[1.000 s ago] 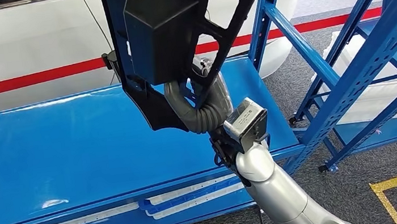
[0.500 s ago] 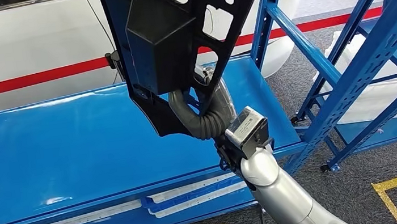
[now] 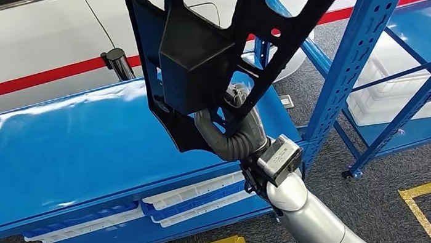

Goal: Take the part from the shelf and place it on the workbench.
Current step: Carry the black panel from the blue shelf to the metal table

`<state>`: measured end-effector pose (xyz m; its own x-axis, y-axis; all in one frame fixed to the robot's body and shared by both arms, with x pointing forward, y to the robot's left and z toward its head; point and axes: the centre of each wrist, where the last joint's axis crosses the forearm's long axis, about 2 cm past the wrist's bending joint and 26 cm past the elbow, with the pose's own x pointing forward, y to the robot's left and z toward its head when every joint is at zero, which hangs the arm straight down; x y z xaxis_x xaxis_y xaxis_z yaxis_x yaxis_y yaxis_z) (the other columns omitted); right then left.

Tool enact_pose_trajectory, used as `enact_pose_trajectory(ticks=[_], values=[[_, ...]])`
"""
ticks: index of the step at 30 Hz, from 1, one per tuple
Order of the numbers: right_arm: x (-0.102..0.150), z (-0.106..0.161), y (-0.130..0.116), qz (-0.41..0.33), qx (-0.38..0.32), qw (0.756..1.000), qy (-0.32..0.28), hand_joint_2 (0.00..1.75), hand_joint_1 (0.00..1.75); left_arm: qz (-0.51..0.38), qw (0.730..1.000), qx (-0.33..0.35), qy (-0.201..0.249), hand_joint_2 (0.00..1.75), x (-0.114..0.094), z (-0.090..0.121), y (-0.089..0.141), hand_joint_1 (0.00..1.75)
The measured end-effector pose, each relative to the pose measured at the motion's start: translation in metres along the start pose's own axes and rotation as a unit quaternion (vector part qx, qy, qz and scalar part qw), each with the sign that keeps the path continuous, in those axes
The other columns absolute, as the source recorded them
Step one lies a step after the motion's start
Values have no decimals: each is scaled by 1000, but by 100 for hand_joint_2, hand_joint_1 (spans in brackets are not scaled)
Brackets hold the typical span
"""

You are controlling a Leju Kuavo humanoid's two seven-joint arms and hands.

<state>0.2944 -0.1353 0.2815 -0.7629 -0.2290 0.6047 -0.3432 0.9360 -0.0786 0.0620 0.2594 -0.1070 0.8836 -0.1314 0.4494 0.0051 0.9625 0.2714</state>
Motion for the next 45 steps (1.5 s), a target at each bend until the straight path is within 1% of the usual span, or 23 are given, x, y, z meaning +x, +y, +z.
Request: enact_pose_trajectory(ticks=[10,15,25,32,45], values=[[3,3,-7,16,-15,1000,-14,175,175,-2,1000,-8,-8,175,3,-1,1,0],[3,8,-8,22,-19,1000,-9,175,175,-2,1000,-9,-8,175,3,-1,1,0],[5,8,-9,29,-22,999,-19,175,175,-4,1000,-8,-7,175,0,-1,2,0],[6,16,-6,38,-21,999,-22,175,175,-4,1000,-7,-6,175,1,-2,3,0],[6,14,-6,31,-17,999,-31,175,175,-5,1000,-5,-8,175,3,-2,3,0]])
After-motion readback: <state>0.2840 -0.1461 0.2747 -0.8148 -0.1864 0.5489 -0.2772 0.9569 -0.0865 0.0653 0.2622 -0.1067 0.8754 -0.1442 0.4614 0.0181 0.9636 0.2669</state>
